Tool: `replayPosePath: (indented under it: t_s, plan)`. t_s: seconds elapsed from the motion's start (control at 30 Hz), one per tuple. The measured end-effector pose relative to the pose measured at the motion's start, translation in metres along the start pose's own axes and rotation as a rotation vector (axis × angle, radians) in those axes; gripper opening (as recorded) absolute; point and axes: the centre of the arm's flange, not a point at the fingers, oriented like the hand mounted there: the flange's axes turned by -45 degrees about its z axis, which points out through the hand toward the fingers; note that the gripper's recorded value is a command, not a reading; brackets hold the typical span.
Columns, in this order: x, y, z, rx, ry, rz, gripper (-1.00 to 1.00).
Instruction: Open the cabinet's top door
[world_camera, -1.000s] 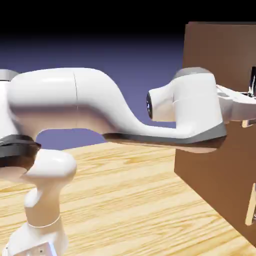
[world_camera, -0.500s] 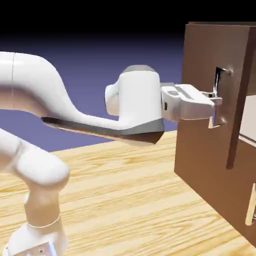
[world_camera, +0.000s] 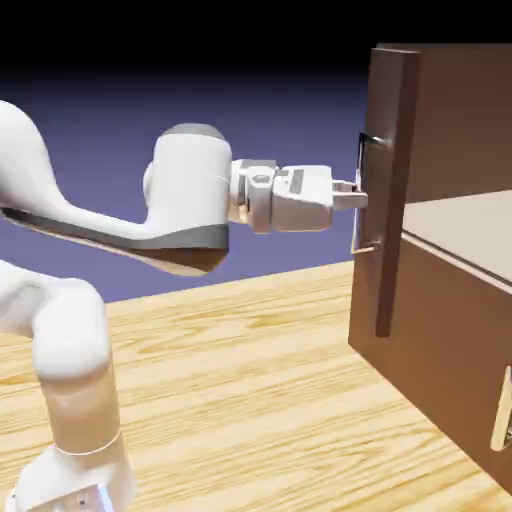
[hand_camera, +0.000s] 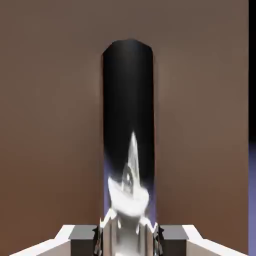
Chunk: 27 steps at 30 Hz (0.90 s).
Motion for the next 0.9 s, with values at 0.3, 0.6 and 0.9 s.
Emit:
replayPosePath:
  t_s: [0.3,0.6,0.9]
  plan:
    - [0.0,-0.019,-0.055,-0.109,0.0,0.001,-1.0]
    - [0.0,-0.033,-0.086,-0.173,0.0,0.001,-1.0]
    - [0.0,-0.056,-0.129,-0.263,0.0,0.0,-1.0]
